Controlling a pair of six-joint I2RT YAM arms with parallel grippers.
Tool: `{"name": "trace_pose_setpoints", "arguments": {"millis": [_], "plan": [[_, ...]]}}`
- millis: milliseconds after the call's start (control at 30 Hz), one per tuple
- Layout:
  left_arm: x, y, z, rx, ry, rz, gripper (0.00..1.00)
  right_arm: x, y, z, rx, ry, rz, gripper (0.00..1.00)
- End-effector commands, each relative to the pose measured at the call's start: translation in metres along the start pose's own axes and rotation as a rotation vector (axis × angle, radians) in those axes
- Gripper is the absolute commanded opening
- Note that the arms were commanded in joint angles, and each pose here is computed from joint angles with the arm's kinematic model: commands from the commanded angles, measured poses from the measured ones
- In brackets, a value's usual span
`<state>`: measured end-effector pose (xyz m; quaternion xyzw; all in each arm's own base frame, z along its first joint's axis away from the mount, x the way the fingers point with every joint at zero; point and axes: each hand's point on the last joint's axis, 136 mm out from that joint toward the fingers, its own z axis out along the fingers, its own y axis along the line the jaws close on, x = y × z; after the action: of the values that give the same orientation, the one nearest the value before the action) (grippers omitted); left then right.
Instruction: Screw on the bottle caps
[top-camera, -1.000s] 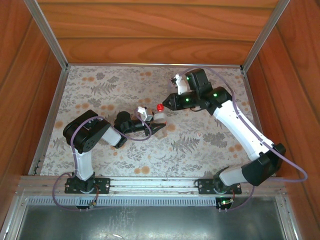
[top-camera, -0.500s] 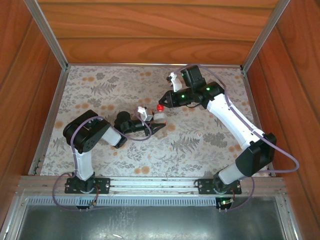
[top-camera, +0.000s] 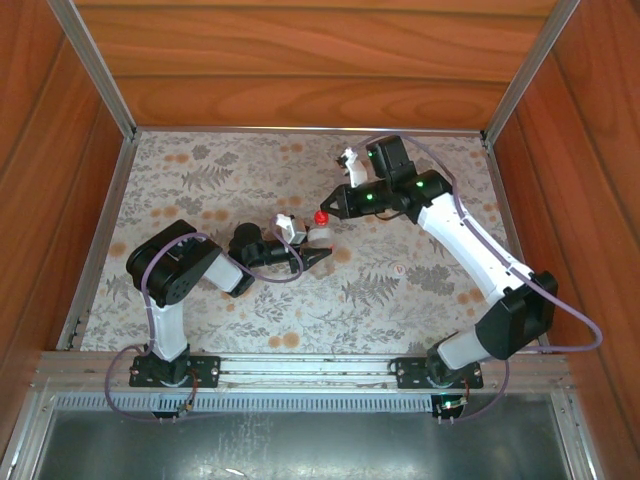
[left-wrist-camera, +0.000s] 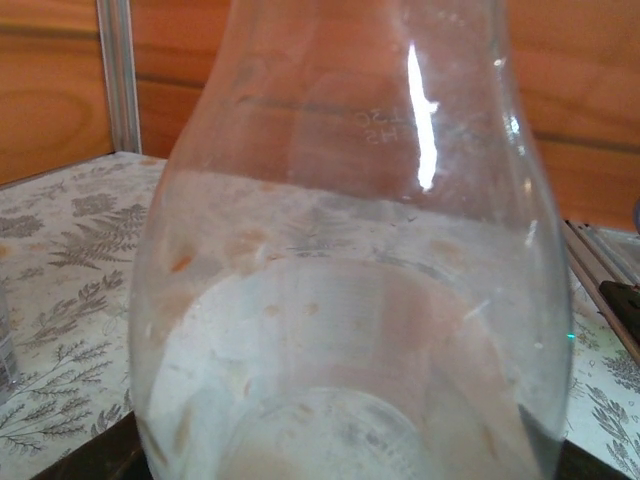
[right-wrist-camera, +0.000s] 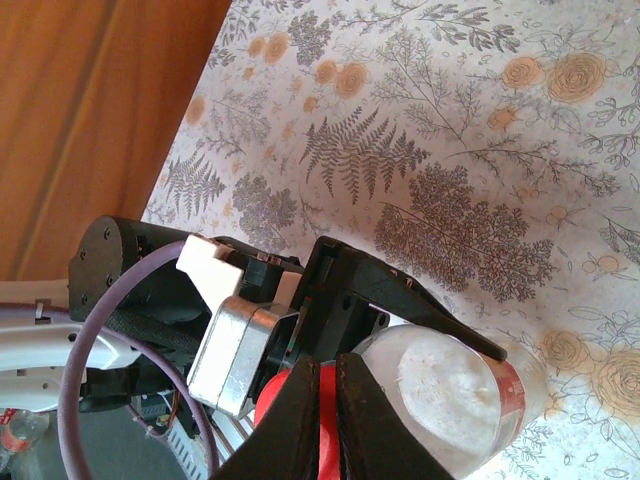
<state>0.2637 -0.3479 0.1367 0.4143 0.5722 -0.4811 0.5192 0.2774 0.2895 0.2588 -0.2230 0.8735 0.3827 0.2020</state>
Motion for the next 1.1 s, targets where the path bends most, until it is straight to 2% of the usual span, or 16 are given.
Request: {"name": "trace_pose_setpoints", "arguments": {"millis": [0, 267, 433, 533, 567, 633, 700, 1067], "plan": [[0.02, 0.009, -0.002, -0.034, 0.055, -0.079, 0.56, 0.027, 0.004, -0.004, -0.024, 0.063, 0.043, 0.11], [0.018, 0.01, -0.001, -0.034, 0.051, -0.08, 0.56, 0.04, 0.009, -0.006, -0.068, 0.059, 0.079, 0.1], [0.018, 0.01, -0.002, -0.03, 0.052, -0.07, 0.56, 0.03, 0.01, -0.014, -0.045, 0.005, 0.053, 0.11], [0.019, 0.009, -0.002, -0.03, 0.055, -0.068, 0.56, 0.017, 0.006, -0.024, 0.002, -0.054, 0.021, 0.15], [0.019, 0.008, -0.003, -0.03, 0.056, -0.067, 0.56, 0.012, 0.005, -0.026, 0.003, -0.064, 0.017, 0.19], [0.019, 0.008, -0.004, -0.031, 0.056, -0.064, 0.56, 0.006, 0.005, -0.026, 0.001, -0.066, 0.013, 0.26], [0.018, 0.007, -0.004, -0.028, 0.054, -0.061, 0.56, 0.0, 0.005, -0.022, -0.008, -0.059, 0.003, 0.28], [0.015, 0.005, -0.003, -0.018, 0.05, -0.052, 0.56, -0.015, 0.009, -0.003, -0.072, -0.015, -0.028, 0.24]]}}
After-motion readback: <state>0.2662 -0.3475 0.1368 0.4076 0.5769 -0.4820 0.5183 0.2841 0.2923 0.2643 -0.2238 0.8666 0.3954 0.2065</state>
